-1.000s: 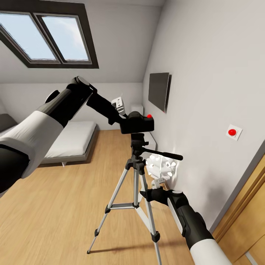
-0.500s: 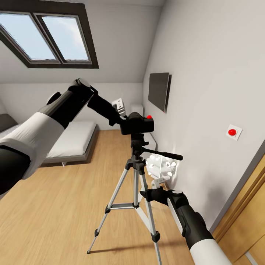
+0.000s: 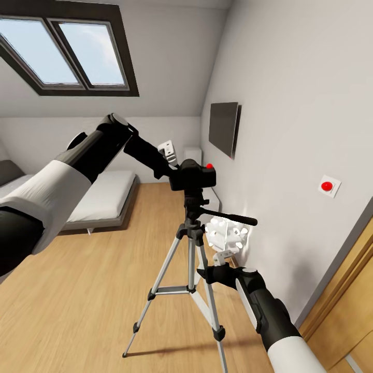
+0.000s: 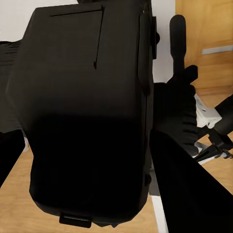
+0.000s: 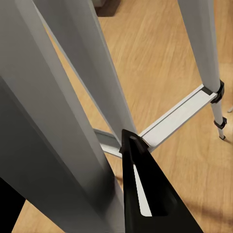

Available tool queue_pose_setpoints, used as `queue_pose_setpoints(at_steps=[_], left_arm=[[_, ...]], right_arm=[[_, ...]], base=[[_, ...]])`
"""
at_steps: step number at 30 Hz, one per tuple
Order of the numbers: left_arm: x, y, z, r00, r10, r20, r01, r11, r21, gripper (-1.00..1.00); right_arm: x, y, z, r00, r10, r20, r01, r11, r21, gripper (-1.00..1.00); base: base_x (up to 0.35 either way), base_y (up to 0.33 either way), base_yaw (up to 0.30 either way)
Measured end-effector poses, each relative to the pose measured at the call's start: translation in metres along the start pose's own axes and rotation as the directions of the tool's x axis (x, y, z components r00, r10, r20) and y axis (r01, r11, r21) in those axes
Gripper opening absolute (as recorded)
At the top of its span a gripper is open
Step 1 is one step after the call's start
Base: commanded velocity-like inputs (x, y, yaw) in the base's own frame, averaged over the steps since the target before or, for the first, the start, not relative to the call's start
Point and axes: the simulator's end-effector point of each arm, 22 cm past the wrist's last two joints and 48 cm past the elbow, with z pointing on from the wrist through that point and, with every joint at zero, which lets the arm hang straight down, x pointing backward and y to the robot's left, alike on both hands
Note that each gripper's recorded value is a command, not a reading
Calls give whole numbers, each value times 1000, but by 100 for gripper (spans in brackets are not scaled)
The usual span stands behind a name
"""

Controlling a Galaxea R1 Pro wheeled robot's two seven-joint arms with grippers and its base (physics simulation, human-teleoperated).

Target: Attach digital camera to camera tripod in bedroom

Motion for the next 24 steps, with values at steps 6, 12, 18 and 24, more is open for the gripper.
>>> queue_pose_setpoints(at_steps=[6,12,18,24], left_arm=[[-1,-1,1,1000,0,2,0,1000,2,100],[-3,-2,3,1000,8,0,-8,1000,2,100],[-3,-1,3,1000,8,-1,-8,1000,1,100],[-3,-1,3,1000,8,-2,-8,1000,0,100]], right_arm=[[0,0,0,1000,0,0,0,1000,0,-100],[0,0,0,1000,-1,0,1,1000,0,-100],[0,0,0,1000,-1,0,1,1000,0,-100],[0,0,0,1000,-1,0,1,1000,0,-100]], base=[[0,0,0],[0,0,0],[0,0,0],[0,0,0]])
